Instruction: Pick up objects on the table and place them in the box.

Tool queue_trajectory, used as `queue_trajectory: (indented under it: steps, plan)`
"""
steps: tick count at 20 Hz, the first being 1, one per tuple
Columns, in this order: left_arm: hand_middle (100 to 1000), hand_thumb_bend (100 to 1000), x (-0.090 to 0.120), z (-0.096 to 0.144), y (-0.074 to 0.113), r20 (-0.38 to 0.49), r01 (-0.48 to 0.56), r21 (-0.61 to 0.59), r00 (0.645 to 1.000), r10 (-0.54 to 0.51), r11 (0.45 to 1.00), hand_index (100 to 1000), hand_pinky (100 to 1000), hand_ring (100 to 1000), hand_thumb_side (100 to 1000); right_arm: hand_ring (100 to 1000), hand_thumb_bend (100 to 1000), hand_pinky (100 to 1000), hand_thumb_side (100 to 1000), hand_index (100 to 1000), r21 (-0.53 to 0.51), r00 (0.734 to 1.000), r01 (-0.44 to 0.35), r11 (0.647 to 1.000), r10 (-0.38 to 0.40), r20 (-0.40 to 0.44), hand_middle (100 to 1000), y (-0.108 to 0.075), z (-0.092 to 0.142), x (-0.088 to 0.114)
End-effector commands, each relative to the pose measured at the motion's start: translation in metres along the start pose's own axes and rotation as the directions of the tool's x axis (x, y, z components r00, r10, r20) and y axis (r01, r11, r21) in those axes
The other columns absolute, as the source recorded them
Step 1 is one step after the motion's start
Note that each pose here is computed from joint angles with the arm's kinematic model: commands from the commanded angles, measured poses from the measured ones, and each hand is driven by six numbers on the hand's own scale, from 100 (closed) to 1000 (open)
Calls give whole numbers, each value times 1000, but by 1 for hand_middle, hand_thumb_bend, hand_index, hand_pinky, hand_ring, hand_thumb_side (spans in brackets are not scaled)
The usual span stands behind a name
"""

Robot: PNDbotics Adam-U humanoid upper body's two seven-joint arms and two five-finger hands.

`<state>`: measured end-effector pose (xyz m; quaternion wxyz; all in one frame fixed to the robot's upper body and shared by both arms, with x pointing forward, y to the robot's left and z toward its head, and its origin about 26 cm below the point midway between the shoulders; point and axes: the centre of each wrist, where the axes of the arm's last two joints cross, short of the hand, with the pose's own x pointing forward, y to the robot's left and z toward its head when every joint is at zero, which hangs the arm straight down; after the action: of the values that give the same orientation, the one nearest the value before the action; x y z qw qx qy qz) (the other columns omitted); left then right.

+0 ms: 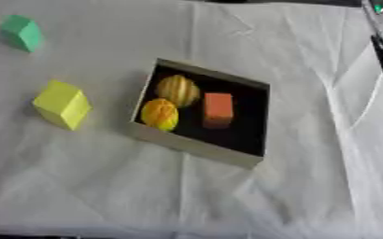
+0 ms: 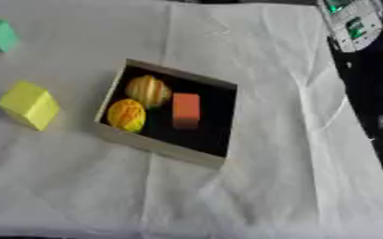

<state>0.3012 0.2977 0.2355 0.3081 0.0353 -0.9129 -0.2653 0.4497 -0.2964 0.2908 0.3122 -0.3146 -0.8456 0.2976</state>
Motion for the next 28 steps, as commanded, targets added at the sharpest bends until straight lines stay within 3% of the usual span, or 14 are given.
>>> queue_trajectory:
  steps: [1, 6, 10, 13, 17, 19, 23, 28]
  plan:
    - [767, 100, 13, -14, 20, 56, 172, -87, 984, -168, 981, 842, 861, 835, 575, 834, 100, 772, 467, 923, -140, 995, 30, 990, -43, -88, 814, -24, 0, -11]
    - [822, 100, 22, -33, 40, 136, 378, -232, 925, -355, 896, 911, 880, 884, 359, 827, 100, 764, 470, 914, -246, 978, 68, 967, -113, -174, 809, -30, 6, -24]
    - [849, 100, 30, -51, 56, 205, 535, -419, 843, -498, 734, 939, 904, 922, 250, 821, 100, 759, 470, 913, -284, 978, 53, 957, -107, -178, 808, -34, 5, -23]
    - [862, 100, 34, -62, 64, 245, 606, -554, 774, -583, 571, 951, 918, 938, 242, 817, 100, 757, 470, 911, -286, 980, 39, 957, -93, -176, 806, -34, 4, -21]
    - [888, 144, 28, -75, 72, 272, 630, -663, 705, -655, 403, 959, 945, 977, 245, 806, 100, 753, 471, 908, -288, 978, 42, 957, -98, -182, 800, -29, 5, -20]
    - [891, 247, 20, -83, 77, 275, 632, -691, 678, -682, 350, 954, 959, 990, 256, 799, 100, 750, 475, 907, -291, 977, 49, 956, -106, -185, 797, -26, 6, -20]
    - [889, 352, -3, -95, 84, 268, 605, -749, 649, -712, 270, 940, 983, 1000, 284, 783, 100, 745, 481, 902, -301, 974, 62, 952, -124, -191, 790, -23, 8, -21]
    - [894, 363, -33, -106, 89, 261, 549, -816, 633, -729, 184, 935, 997, 1000, 335, 773, 100, 742, 487, 897, -320, 970, 75, 944, -144, -197, 783, -22, 10, -21]
